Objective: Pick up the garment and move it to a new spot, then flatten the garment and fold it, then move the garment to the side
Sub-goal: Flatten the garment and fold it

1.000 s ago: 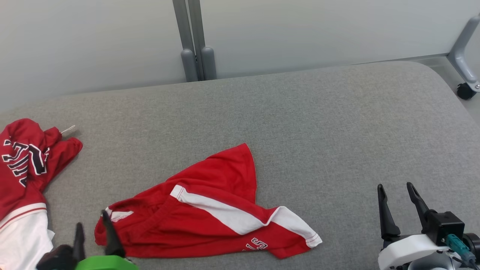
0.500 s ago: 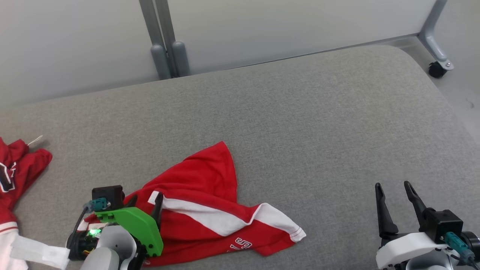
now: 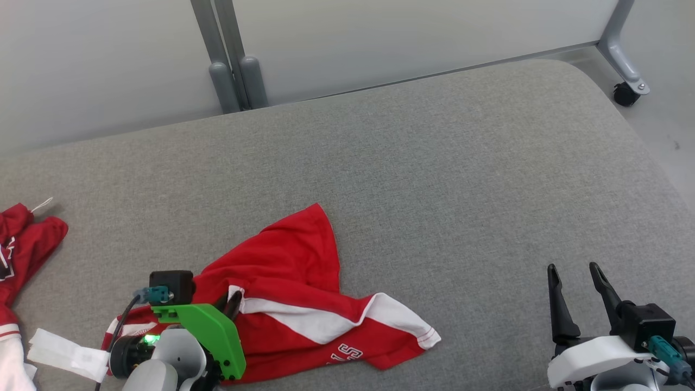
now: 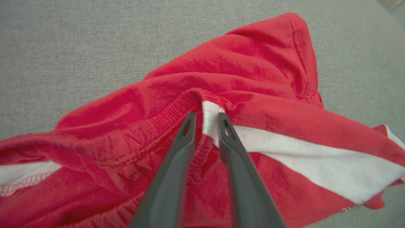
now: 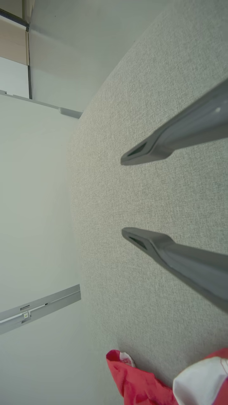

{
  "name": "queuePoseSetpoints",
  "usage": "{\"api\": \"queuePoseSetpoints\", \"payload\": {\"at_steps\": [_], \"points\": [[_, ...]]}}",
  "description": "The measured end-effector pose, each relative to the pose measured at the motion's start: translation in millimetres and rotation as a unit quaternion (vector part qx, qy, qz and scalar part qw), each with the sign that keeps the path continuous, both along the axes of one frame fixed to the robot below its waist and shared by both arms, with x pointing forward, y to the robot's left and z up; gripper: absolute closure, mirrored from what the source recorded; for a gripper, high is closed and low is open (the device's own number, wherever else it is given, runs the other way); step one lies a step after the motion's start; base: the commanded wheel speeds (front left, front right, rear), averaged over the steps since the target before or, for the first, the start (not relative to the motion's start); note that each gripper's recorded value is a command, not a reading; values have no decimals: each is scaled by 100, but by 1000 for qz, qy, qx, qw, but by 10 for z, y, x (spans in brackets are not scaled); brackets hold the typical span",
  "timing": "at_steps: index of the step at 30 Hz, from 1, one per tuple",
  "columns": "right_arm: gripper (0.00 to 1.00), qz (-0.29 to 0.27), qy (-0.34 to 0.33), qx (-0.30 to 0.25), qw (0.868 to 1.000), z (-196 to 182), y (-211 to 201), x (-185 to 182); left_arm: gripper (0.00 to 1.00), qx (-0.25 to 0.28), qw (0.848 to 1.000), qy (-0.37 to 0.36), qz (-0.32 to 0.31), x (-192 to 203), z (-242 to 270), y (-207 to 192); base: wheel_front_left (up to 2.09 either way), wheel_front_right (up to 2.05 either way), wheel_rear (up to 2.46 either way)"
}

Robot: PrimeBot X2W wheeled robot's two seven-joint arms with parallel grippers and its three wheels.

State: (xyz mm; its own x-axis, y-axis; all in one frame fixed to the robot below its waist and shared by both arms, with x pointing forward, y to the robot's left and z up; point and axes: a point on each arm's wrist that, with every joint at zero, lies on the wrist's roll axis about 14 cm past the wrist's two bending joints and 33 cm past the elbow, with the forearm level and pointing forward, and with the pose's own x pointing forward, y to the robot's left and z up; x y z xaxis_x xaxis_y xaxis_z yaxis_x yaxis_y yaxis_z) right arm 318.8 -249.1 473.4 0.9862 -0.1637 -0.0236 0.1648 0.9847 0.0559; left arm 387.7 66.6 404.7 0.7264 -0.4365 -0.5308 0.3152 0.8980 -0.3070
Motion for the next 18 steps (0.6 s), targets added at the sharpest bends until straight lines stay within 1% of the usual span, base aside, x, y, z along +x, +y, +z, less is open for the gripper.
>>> {"api": "queuePoseSetpoints", "payload": {"at_steps": [1,6,9,10,13,15,18], "points": [[0,1,0,0,1000,3,6,10,100,-2,1000,1,-4,-13,1,-22,0,0,0],[0,3,-1,0,1000,4,9,34,100,-9,1000,-4,-19,-72,60,-83,0,0,0],[0,5,9,3,1000,-67,27,-18,100,-26,999,-21,-18,-144,178,-97,0,0,0],[0,8,11,5,1000,-81,45,-28,100,-42,999,-25,-15,-189,234,-100,0,0,0],[0,17,6,7,1000,-59,99,-3,100,-70,997,-30,-9,-395,345,-43,0,0,0],[0,20,3,10,1000,-47,116,11,100,-74,997,-25,5,-555,352,97,0,0,0],[0,29,5,15,999,-62,174,23,100,-80,996,13,35,-892,239,291,0,0,0]]}}
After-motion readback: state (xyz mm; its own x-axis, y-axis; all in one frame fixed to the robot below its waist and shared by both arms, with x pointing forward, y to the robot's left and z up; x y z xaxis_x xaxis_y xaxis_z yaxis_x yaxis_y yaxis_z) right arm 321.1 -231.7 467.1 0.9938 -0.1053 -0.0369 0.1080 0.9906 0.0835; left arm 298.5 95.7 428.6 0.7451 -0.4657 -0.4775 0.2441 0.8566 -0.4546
